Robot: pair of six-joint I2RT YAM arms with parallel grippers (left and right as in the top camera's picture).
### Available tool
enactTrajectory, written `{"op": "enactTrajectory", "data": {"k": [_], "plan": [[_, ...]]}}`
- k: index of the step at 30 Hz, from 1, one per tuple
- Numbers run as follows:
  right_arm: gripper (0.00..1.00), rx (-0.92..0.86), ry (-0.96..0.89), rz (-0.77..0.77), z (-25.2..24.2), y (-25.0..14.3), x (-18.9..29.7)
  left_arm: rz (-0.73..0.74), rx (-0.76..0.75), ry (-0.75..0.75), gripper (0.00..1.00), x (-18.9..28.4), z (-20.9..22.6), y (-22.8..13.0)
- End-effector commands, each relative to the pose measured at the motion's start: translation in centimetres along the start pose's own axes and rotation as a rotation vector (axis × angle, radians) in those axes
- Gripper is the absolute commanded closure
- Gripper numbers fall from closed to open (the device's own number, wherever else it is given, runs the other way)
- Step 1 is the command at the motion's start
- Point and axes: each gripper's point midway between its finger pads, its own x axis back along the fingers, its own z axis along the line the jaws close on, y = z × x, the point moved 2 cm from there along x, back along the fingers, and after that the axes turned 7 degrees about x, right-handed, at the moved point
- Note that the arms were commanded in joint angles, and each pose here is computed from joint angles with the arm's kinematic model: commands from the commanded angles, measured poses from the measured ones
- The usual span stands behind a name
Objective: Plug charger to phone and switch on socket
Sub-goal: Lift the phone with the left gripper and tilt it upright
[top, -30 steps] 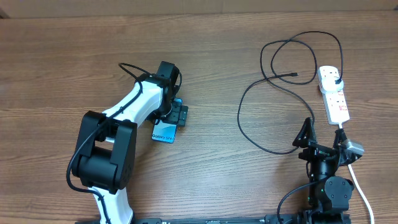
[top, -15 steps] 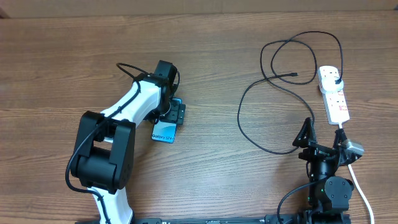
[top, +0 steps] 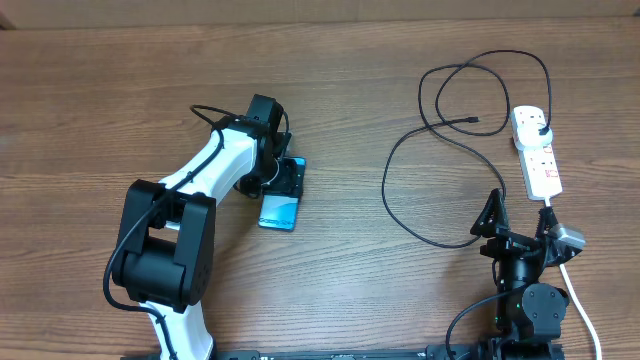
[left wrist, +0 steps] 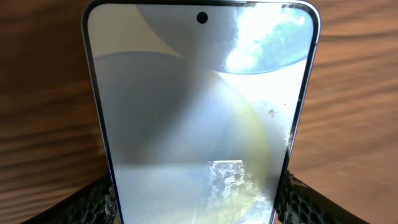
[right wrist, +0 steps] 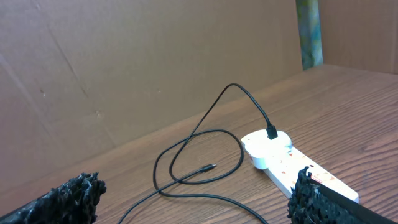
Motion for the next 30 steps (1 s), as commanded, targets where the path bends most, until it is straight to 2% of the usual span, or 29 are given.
{"op": "enactTrajectory", "data": {"k": [1,7,20,25,30], "plan": [[0.0,0.003,-0.002,-0.005,-0.1,-0.2,0.0,0.322,0.078,-0.215,0.26,-5.9,-1.7,-6.6],[0.0,0.003,-0.002,-0.005,-0.1,-0.2,0.0,0.36,0.057,-0.318,0.29,-5.3,-3.1,-7.3],[0.0,0.003,-0.002,-0.004,-0.1,-0.2,0.0,0.394,0.008,-0.513,0.3,-3.9,-5.5,-7.8],[0.0,0.003,-0.002,-0.005,-0.1,-0.2,0.0,0.412,-0.003,-0.675,0.3,-2.4,-7.5,-8.0],[0.0,0.003,-0.002,-0.005,-0.1,-0.2,0.0,0.424,0.016,-0.775,0.29,-1.4,-8.6,-7.9]]}}
